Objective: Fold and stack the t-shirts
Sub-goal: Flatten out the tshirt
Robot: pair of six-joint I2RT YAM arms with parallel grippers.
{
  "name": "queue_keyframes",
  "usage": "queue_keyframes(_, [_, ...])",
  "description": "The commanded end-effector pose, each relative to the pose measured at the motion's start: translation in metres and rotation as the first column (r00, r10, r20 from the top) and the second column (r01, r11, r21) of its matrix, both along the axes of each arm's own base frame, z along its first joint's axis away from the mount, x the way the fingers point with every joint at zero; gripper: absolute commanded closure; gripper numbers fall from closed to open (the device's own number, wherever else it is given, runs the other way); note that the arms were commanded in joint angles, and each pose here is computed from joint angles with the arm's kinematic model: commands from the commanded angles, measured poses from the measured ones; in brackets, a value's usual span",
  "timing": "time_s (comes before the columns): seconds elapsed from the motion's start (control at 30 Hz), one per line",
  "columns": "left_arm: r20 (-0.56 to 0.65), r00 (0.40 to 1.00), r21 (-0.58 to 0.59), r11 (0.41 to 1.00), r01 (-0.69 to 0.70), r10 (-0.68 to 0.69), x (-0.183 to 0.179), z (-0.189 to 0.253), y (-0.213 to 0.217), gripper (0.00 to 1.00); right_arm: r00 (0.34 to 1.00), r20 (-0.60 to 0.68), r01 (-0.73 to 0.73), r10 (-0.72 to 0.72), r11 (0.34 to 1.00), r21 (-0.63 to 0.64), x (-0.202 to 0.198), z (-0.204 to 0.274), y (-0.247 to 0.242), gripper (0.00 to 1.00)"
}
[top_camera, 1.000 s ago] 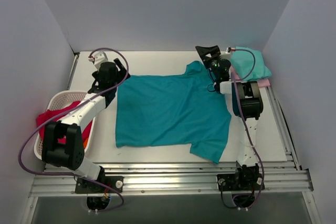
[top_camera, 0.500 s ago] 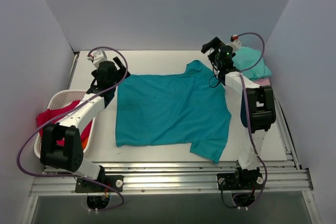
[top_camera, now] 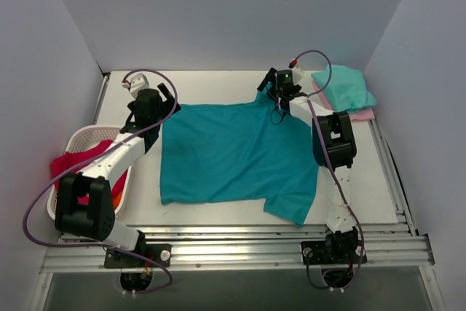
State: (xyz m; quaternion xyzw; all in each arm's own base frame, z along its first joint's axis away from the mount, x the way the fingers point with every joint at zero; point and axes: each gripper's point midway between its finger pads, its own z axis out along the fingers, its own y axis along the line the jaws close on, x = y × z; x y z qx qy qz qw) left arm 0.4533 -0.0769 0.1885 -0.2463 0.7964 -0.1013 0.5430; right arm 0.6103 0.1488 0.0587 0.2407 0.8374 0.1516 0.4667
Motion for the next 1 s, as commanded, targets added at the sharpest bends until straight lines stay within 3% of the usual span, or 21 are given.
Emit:
queue_keyframes(0.0, [0.09,0.996,-0.037,0.999,0.003,0.0,0.004,0.03,-0.001,0.05,1.0,0.021,0.005,-0.005,1.0,-0.009,0.009,0.013,0.005,0.0])
queue_keyframes(0.5, [0.079,0.997,-0.035,0.999,-0.002,0.004,0.009,0.023,0.002,0.05,0.998,0.021,0.064,-0.063,0.996,-0.055,0.009,0.016,-0.004,0.0])
queue_keyframes(0.97, [0.079,0.997,-0.031,0.999,-0.007,0.009,0.009,0.022,0.003,0.05,0.999,0.008,0.051,-0.051,0.999,-0.013,0.022,-0.028,0.006,0.0])
